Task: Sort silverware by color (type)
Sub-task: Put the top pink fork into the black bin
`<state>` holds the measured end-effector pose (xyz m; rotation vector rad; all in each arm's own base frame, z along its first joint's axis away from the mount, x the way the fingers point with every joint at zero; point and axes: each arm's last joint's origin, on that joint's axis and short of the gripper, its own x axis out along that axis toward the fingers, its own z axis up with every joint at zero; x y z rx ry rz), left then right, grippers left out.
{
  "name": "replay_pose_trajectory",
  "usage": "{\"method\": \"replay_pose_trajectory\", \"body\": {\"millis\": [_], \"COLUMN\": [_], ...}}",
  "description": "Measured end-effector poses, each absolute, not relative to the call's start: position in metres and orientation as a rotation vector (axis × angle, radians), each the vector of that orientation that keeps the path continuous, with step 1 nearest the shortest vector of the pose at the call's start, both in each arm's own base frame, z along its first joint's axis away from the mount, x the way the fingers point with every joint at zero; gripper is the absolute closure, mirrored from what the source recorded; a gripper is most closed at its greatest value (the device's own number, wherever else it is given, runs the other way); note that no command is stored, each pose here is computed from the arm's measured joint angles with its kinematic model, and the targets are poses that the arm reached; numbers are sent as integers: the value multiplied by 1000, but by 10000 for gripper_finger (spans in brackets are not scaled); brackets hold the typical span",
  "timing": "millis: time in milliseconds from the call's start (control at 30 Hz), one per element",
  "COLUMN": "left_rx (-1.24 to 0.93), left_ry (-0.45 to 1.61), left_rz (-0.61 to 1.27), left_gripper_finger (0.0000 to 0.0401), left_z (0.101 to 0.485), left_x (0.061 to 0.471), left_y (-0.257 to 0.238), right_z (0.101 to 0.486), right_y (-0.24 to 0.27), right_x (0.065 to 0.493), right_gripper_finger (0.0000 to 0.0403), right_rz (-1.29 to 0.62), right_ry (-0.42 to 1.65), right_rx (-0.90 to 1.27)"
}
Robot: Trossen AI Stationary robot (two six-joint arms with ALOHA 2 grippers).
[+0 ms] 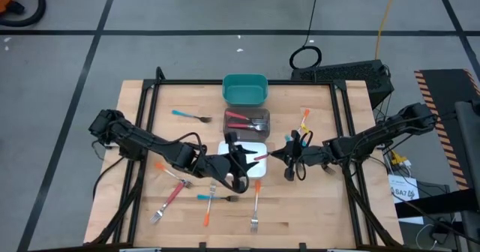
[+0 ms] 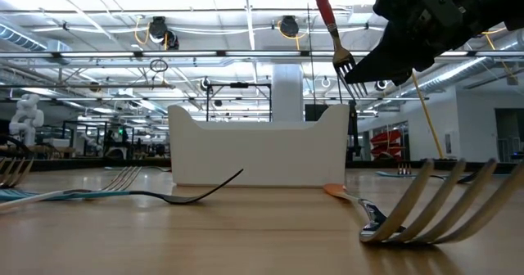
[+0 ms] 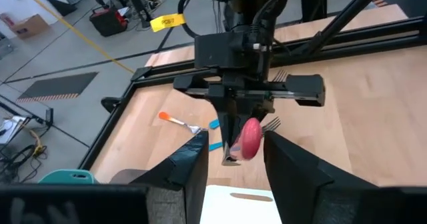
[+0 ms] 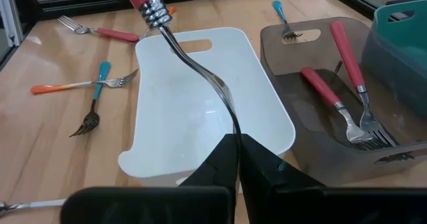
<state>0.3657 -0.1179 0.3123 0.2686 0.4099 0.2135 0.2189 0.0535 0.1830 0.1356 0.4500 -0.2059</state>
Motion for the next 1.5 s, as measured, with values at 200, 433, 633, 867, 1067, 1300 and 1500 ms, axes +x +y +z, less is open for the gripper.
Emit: {"method": "replay_pose_trajectory", "body": {"millis": [200, 433, 633, 867, 1067, 1300, 1500], "left_rx": [282, 291, 304, 302, 289, 275, 265], "left_ry": [399, 404, 420, 413, 409, 413, 372], "left_rz": [200, 208, 215, 229, 241, 263, 251], "left_gripper_finger": [262, 287, 330, 375, 375, 375, 375], "left_z": [314, 310, 303, 303, 304, 306, 320], "left_x": [367, 370, 375, 376, 376, 373, 365], "left_y": [-118, -115, -113, -111, -111, -111, -114], "right_z": [183, 183, 183, 183, 183, 179, 184], "right_y": [53, 53, 53, 53, 53, 52, 49], "right_x": [219, 219, 219, 219, 219, 213, 203], "right_gripper_finger": [399, 400, 400, 399, 381, 329, 280], "right_rz": [-228, -228, -228, -229, -229, -249, -265], "right_ry": [444, 444, 444, 446, 444, 507, 538], "right_rx": [137, 137, 137, 135, 135, 183, 194]}}
